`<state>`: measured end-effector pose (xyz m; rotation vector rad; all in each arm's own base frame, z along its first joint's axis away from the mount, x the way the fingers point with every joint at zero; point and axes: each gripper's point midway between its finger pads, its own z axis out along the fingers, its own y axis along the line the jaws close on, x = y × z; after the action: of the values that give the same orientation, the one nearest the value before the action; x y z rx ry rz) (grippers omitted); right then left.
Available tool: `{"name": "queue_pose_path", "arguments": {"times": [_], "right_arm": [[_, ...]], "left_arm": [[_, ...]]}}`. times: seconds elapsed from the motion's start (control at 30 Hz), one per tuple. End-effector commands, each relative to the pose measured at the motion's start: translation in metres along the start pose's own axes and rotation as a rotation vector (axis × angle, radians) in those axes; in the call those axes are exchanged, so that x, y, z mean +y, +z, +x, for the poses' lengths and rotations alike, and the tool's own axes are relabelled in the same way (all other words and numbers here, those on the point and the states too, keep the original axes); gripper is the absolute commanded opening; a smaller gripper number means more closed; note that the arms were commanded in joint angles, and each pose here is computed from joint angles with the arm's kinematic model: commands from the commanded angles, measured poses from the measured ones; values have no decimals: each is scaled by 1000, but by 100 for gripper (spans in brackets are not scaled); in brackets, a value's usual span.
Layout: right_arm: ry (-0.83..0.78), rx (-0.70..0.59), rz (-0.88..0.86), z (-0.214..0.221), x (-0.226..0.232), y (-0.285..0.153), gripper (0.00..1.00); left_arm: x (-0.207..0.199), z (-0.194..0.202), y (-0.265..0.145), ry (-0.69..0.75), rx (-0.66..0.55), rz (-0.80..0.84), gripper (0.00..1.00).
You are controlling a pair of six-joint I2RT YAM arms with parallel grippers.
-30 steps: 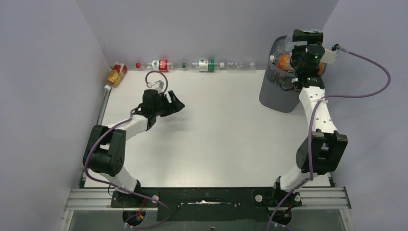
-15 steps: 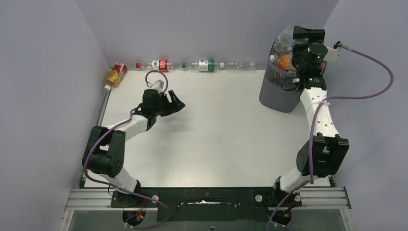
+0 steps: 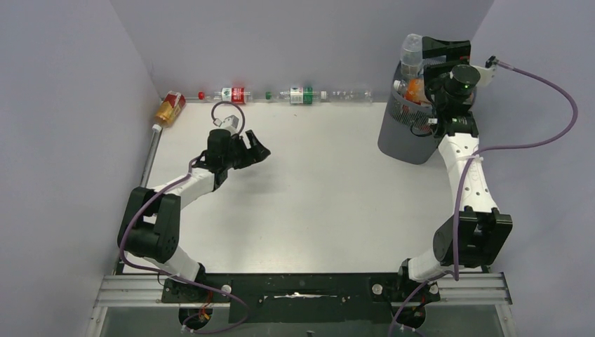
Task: Put the plastic bottles in the bin
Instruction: Place the plastic bottle in the trash bin, then pick up the plastic bottle from the corner of the board.
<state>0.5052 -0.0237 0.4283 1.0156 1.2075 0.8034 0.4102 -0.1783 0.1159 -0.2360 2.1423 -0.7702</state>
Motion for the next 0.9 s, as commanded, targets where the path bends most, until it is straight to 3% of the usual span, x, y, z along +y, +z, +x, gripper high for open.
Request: {"name": "queue_pose_path", "arguments": {"times": [0.0, 0.2, 0.43, 0.63, 0.87], "right_arm": [[-89, 46, -171, -11, 69, -25, 96], [-228, 261, -248, 35, 78, -51, 97], [-383, 495, -277, 105, 59, -108, 98], [-514, 732, -269, 159, 12, -170, 99], [-588, 915, -247, 175, -61, -246, 100]], "left_arm": [[-18, -46, -7, 50, -103, 10, 81], [-2, -106, -2, 74, -177, -89, 85], [75, -188, 7, 79, -296, -338, 86], [134, -247, 8, 200, -345, -563, 86], [186, -283, 28, 384, -358, -731, 88]]}}
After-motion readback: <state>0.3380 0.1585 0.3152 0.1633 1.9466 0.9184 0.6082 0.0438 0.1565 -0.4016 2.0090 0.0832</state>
